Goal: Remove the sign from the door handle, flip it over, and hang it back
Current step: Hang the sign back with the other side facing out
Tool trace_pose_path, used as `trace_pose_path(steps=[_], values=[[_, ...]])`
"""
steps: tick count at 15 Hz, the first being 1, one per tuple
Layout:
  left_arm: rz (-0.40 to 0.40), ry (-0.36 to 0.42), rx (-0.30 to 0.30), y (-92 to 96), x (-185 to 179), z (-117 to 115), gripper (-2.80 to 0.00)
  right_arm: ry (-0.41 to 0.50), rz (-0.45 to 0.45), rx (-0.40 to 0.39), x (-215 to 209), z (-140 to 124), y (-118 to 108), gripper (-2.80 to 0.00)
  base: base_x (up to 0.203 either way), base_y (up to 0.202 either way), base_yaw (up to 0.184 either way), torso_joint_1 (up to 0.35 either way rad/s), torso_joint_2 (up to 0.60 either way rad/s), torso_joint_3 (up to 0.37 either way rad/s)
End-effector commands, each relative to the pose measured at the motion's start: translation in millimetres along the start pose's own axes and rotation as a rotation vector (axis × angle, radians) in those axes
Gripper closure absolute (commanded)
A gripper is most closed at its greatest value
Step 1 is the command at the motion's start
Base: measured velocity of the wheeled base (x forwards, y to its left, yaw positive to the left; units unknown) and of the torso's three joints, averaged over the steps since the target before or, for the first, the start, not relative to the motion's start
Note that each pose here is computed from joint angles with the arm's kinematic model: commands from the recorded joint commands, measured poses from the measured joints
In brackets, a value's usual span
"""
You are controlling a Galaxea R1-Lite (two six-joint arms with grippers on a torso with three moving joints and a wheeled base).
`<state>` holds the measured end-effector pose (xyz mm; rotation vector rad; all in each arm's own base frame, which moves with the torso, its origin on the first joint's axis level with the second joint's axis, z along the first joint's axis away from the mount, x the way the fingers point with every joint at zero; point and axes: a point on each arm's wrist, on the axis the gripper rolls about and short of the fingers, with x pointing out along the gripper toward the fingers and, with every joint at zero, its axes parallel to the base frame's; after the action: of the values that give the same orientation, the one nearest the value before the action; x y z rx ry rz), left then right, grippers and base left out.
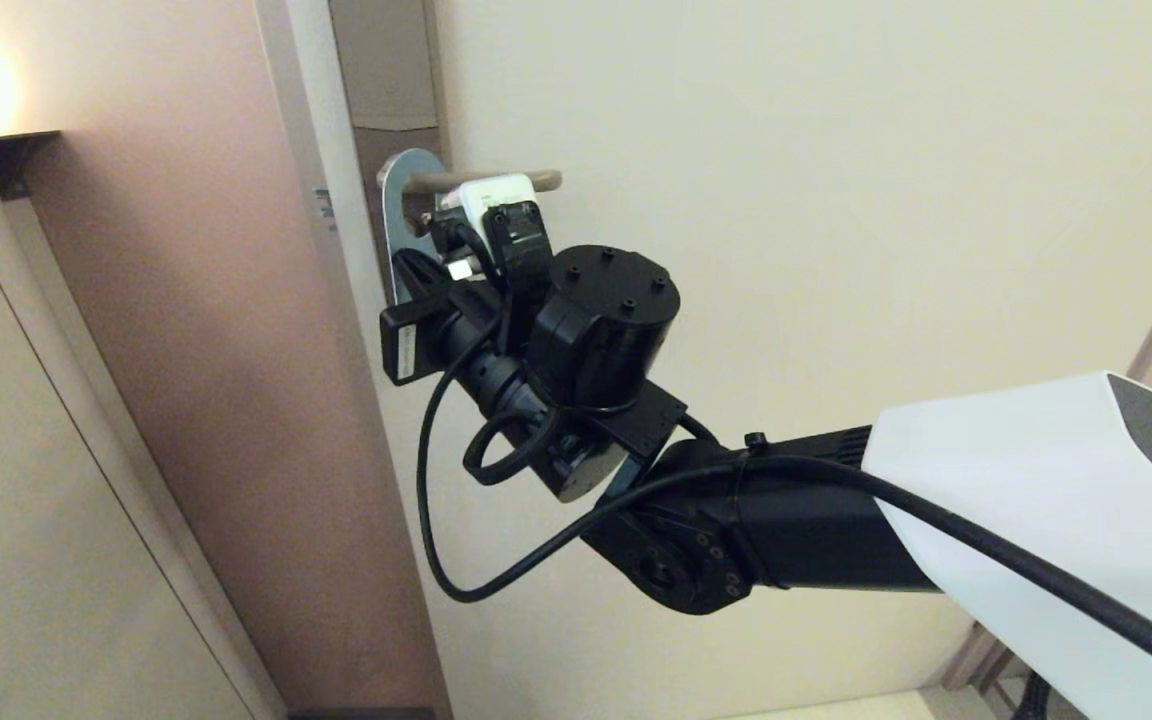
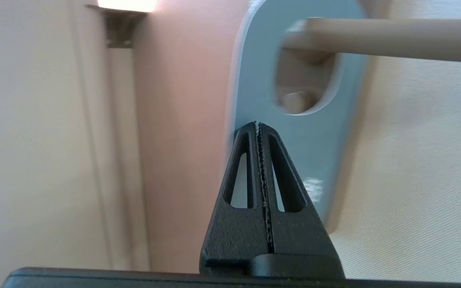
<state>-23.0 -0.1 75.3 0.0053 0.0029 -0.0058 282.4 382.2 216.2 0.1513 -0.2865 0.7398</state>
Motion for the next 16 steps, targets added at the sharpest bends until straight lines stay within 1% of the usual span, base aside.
trace_pose_path(steps=[1,3,5,8,10,12,15,16], values=[[0.001,0.002,-0.001,0.0,0,0,0.0,-0.013,0.032,0.01,-6,11,9,0.0,0.0,0.0,0.0,0.0,0.0,0.0],[0.0,0.002,0.0,0.0,0,0,0.0,-0.018,0.063,0.006,-4,9,11,0.0,0.0,0.0,0.0,0.0,0.0,0.0],[0.0,0.002,-0.001,0.0,0,0,0.0,-0.028,0.071,-0.005,2,2,13,0.0,0.0,0.0,0.0,0.0,0.0,0.0],[0.0,0.002,0.0,0.0,0,0,0.0,-0.029,0.056,-0.025,10,-14,14,0.0,0.0,0.0,0.0,0.0,0.0,0.0],[0.0,0.002,-0.001,0.0,0,0,0.0,-0.03,0.025,-0.034,11,-25,14,0.0,0.0,0.0,0.0,0.0,0.0,0.0],[0.0,0.002,0.001,0.0,0,0,0.0,-0.038,0.021,-0.03,10,-19,14,0.0,0.0,0.0,0.0,0.0,0.0,0.0],[0.001,0.002,-0.001,0.0,0,0,0.0,-0.047,0.032,-0.026,3,1,13,0.0,0.0,0.0,0.0,0.0,0.0,0.0],[0.001,0.002,-0.001,0.0,0,0,0.0,-0.051,0.045,-0.024,-1,12,12,0.0,0.0,0.0,0.0,0.0,0.0,0.0]])
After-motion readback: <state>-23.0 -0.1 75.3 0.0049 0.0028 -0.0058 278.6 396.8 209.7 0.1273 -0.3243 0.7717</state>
